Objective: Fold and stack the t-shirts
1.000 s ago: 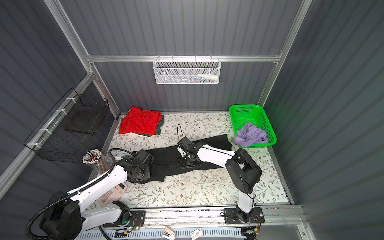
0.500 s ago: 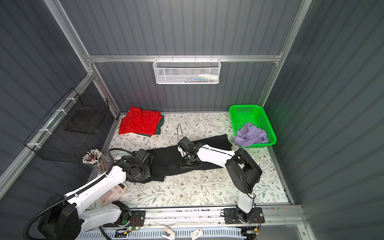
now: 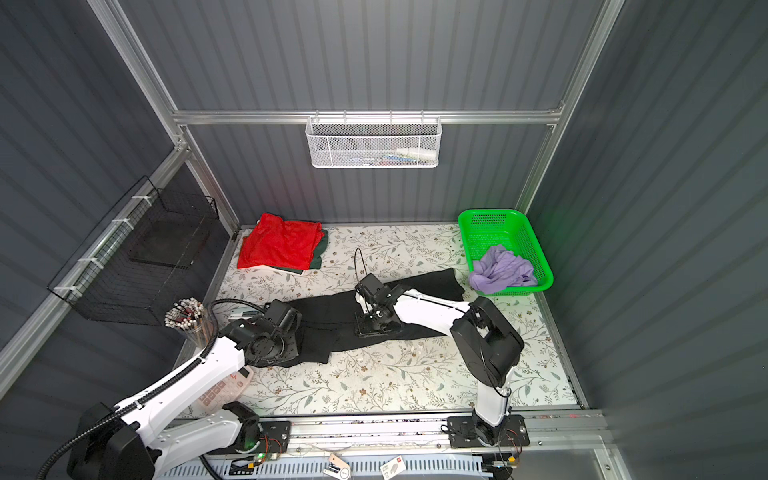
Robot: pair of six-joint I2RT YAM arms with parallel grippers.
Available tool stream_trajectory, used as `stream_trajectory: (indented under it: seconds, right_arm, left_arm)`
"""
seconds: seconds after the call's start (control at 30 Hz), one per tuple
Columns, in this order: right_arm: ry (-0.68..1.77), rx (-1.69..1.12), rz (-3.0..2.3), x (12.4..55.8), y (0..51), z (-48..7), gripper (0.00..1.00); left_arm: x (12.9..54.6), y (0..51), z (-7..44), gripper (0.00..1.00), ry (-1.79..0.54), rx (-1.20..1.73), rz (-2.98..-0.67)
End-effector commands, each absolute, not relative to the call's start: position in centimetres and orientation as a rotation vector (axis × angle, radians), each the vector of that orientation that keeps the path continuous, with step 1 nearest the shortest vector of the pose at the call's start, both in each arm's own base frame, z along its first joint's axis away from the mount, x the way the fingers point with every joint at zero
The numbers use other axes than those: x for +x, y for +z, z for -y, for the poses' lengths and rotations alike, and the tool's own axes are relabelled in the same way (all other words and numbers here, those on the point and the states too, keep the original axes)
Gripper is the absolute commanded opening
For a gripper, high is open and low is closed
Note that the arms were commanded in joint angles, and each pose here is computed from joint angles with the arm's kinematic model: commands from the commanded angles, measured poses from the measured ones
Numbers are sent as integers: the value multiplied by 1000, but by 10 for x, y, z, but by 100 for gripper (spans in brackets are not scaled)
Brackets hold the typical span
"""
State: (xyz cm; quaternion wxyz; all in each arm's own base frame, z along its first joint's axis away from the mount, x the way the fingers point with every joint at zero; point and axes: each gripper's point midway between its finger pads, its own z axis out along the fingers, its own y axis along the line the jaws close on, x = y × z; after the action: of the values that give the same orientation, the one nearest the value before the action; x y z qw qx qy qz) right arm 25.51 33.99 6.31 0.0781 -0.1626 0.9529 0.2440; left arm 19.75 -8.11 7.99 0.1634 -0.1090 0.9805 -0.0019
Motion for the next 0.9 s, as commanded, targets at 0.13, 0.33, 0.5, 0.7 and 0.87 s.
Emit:
stream_trajectory:
  seconds: [0.13, 0.33, 0.5, 0.7, 0.87]
  right_arm:
    - [719, -484, -2878, 253, 58, -337, 40]
    - [717, -483, -2883, 253, 57, -337, 39]
    - [719, -484, -2889, 252, 56, -337, 39]
    - [721, -487, -2886, 253, 57, -338, 39]
    - [723, -481, -2893, 253, 56, -337, 39]
  left_arm:
    - [188, 68, 83, 27, -36, -336, -2851]
    - [185, 66, 89, 25, -102, -354, -2852]
    - [181, 61, 92, 27, -126, -356, -2869]
    - [180, 58, 91, 31, -119, -352, -2877]
    - [181, 56, 90, 31, -103, -348, -2877]
